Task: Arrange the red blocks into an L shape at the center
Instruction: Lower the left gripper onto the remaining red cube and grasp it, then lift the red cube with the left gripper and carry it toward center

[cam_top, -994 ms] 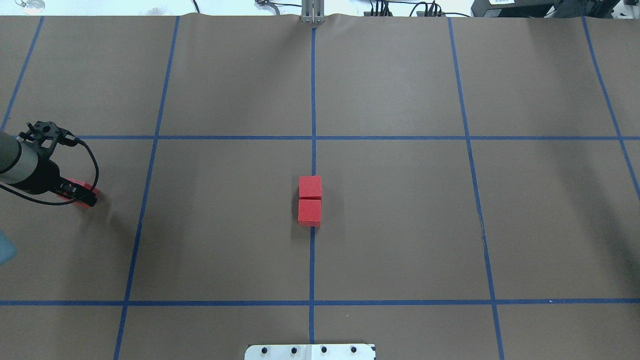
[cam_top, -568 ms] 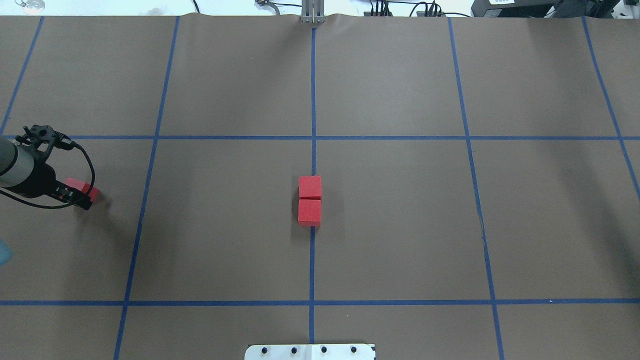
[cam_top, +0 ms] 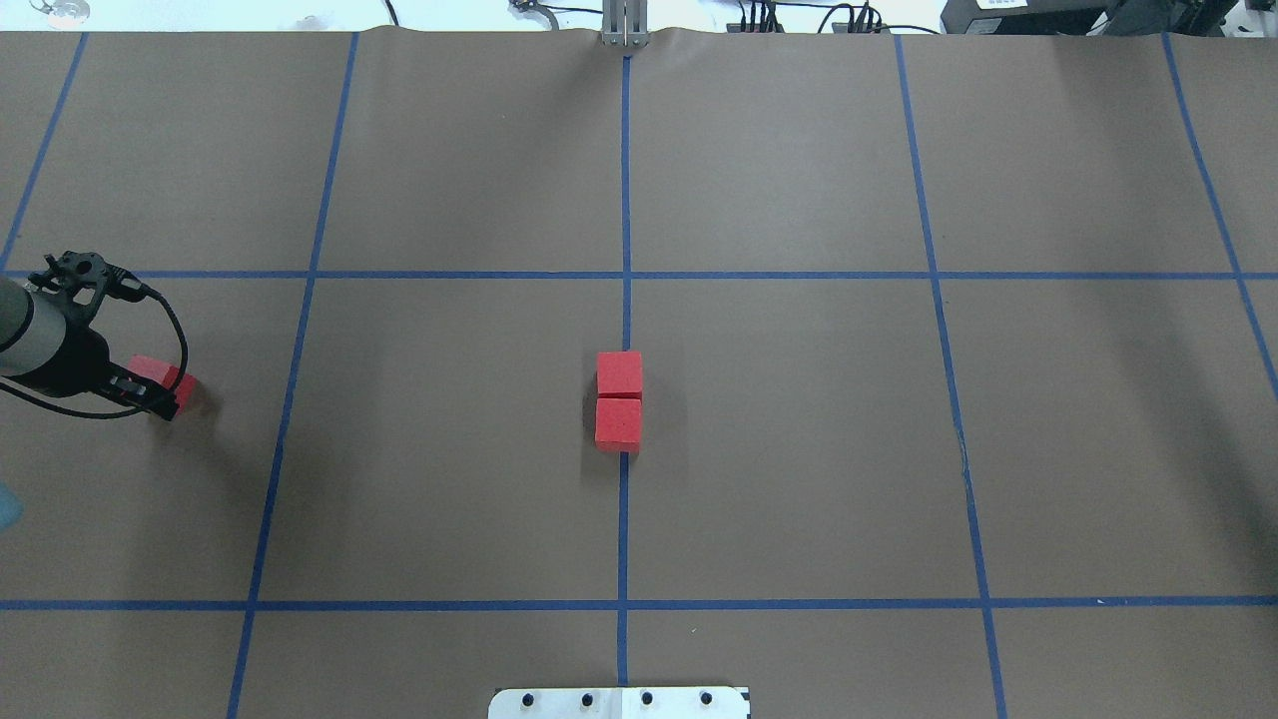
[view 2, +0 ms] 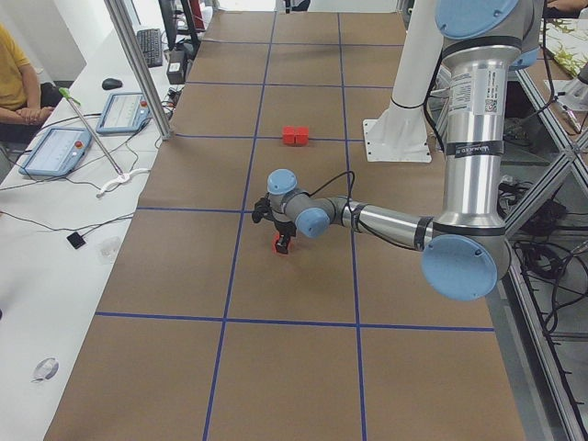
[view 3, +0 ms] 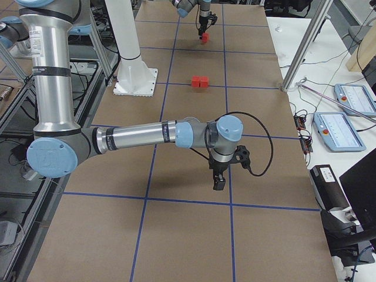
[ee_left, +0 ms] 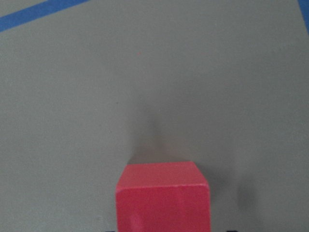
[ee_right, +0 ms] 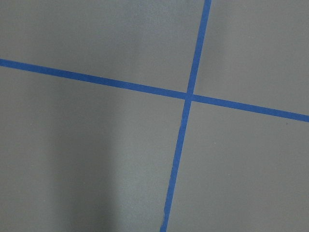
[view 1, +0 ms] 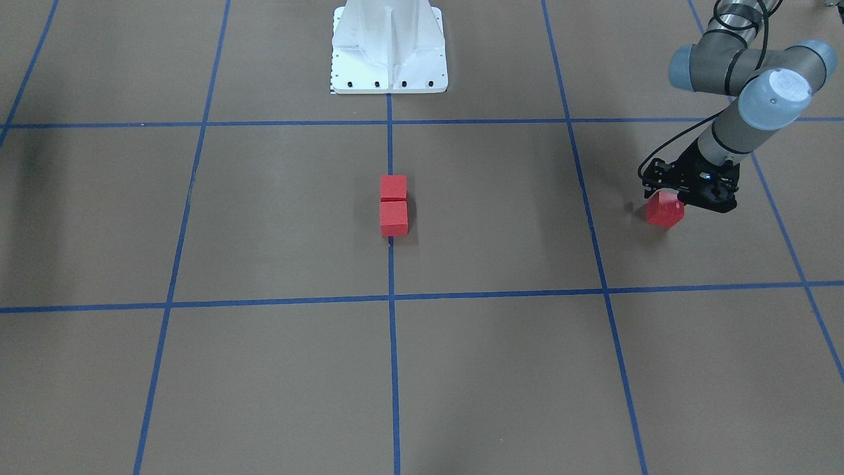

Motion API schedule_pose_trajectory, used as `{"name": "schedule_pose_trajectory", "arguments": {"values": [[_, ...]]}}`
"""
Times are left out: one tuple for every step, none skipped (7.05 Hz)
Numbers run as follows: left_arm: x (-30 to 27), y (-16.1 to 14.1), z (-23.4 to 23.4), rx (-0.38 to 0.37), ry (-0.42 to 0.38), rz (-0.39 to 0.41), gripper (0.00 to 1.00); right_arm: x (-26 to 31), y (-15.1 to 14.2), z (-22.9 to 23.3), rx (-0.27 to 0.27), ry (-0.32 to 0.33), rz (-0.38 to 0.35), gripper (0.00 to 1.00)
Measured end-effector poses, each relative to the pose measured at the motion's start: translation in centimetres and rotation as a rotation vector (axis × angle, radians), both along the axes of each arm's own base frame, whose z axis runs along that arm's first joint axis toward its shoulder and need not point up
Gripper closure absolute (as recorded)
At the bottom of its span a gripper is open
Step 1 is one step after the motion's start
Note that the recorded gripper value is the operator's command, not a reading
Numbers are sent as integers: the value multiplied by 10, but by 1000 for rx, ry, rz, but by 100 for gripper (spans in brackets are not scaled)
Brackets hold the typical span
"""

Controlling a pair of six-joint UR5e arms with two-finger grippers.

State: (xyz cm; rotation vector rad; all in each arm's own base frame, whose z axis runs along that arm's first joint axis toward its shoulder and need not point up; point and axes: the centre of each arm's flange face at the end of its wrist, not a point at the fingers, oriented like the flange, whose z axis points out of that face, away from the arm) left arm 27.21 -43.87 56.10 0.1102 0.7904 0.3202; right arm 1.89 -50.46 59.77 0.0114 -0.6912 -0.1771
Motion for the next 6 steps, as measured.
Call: {"name": "schedule_pose_trajectory", "arguments": {"values": [[1, -1, -1, -1, 2, 1, 84, 0, 0, 0, 0, 0, 0, 1], [2, -1, -5, -4, 12, 7, 92, 0, 0, 0, 0, 0, 0, 1], [6, -3, -13, -7, 36, 19, 100, 0, 0, 0, 1, 0, 0, 1], [12, -9, -29, 6, 64, 28, 100, 0, -1, -1, 2, 0, 0, 1], [21, -19, -51, 45, 94, 41, 100, 0, -1, -1, 2, 0, 0, 1], [28, -28, -74, 105, 122, 67, 100, 0, -1, -1, 1, 0, 0, 1]]}}
